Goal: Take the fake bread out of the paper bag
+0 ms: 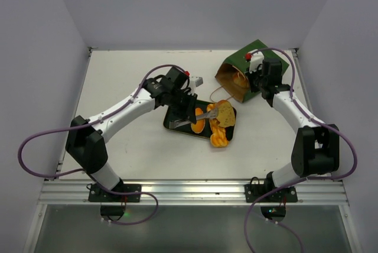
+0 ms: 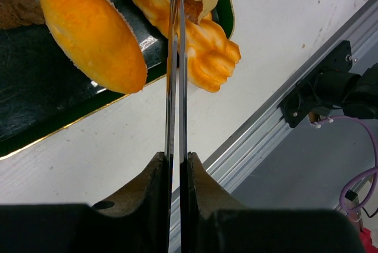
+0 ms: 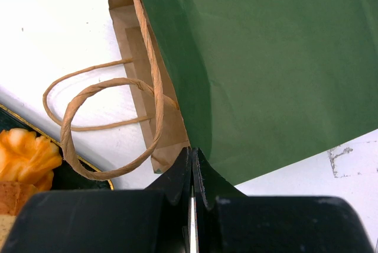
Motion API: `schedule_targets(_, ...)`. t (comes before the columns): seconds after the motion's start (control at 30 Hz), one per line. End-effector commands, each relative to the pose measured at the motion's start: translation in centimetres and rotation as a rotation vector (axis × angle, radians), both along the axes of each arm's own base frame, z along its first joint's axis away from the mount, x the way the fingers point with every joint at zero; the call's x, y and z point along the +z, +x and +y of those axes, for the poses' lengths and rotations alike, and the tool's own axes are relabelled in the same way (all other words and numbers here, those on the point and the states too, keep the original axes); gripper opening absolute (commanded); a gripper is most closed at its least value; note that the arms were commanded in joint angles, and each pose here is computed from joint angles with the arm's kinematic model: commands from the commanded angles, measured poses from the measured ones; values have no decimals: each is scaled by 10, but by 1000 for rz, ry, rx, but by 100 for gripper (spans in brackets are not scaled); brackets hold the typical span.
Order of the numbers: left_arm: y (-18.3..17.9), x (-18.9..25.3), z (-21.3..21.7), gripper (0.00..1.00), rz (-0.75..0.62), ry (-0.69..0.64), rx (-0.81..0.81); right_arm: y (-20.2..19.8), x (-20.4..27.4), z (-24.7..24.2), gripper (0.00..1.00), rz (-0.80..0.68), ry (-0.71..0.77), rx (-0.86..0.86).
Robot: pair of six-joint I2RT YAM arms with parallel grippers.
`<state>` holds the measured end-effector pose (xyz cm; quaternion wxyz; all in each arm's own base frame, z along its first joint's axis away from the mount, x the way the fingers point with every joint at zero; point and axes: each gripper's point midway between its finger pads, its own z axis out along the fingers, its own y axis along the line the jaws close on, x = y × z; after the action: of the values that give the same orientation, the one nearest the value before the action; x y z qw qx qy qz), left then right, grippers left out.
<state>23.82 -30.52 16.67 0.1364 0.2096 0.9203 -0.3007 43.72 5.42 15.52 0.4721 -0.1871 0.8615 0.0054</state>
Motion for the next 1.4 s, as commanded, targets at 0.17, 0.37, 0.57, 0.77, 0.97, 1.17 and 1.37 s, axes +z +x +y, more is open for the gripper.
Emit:
schedule_targets(0.17, 14, 8, -2, 10, -33, 9, 4, 8, 10, 1, 0, -52, 14, 4)
schedule_targets(0.37, 23, 7, -8, 21, -38, 17, 6, 8, 11, 1, 0, -53, 16, 5)
schedule_targets(0.57, 27, 6, -10, 28, -41, 25, 7, 7, 11, 2, 0, -54, 19, 8)
schedule_targets(0.77, 29, 7, -12, 33, -40, 23, 8, 7, 11, 3, 0, -54, 22, 10)
schedule_targets(0.97, 31, 6, -13, 37, -40, 25, 9, 7, 12, 3, 0, -55, 23, 9)
schedule_targets(1.17, 32, 10, -14, 37, -49, 20, 11, 6, 12, 3, 0, -55, 24, 11)
schedule_targets(1.37, 33, 24, -14, 38, -73, -6, 15, 6, 13, 3, 0, -57, 24, 11)
